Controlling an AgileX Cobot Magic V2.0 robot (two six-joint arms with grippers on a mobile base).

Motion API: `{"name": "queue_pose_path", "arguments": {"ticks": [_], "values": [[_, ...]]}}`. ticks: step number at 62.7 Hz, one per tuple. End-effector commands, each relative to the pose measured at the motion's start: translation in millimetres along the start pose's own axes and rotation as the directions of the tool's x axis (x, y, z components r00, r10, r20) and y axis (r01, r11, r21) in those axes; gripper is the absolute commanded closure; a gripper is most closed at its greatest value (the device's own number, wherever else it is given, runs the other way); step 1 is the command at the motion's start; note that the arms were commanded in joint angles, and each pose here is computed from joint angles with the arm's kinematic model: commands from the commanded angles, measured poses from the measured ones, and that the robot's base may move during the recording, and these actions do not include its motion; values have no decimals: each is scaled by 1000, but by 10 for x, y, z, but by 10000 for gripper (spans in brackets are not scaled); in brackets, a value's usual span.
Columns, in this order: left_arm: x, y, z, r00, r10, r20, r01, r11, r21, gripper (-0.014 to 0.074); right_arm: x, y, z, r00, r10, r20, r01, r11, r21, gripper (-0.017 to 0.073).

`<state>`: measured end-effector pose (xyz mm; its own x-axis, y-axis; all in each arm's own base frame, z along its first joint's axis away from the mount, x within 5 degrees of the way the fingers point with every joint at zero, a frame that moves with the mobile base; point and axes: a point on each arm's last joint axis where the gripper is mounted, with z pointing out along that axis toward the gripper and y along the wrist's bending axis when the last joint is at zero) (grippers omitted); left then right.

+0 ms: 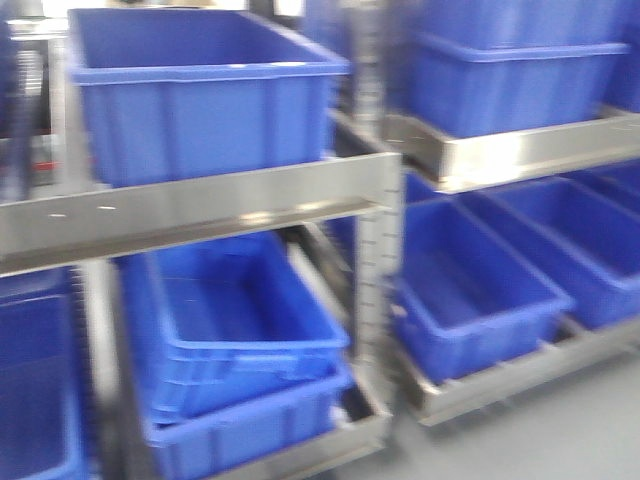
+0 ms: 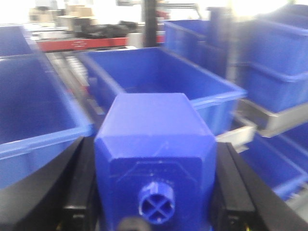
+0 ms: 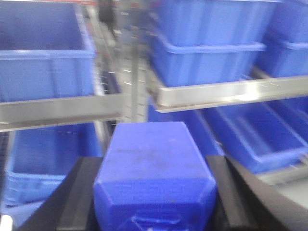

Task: Pick and sort blue part to right shelf
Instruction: 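Drive the base up to the shelf of blue bins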

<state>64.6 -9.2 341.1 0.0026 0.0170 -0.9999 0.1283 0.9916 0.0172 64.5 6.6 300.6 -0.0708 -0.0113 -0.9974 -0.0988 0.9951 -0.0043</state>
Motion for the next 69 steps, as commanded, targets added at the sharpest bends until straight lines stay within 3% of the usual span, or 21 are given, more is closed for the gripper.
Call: {"name": "queue_pose_path", "arguments": {"ticks": [1,69], "values": [[-174,10,-10,994,-9,112,10,1000,-8,262,-183,-8,-21,993,-9,120,8,1000,12,187],[-174,10,-10,994,-9,112,10,1000,-8,262,-183,-8,-21,993,-9,120,8,1000,12,187]]}}
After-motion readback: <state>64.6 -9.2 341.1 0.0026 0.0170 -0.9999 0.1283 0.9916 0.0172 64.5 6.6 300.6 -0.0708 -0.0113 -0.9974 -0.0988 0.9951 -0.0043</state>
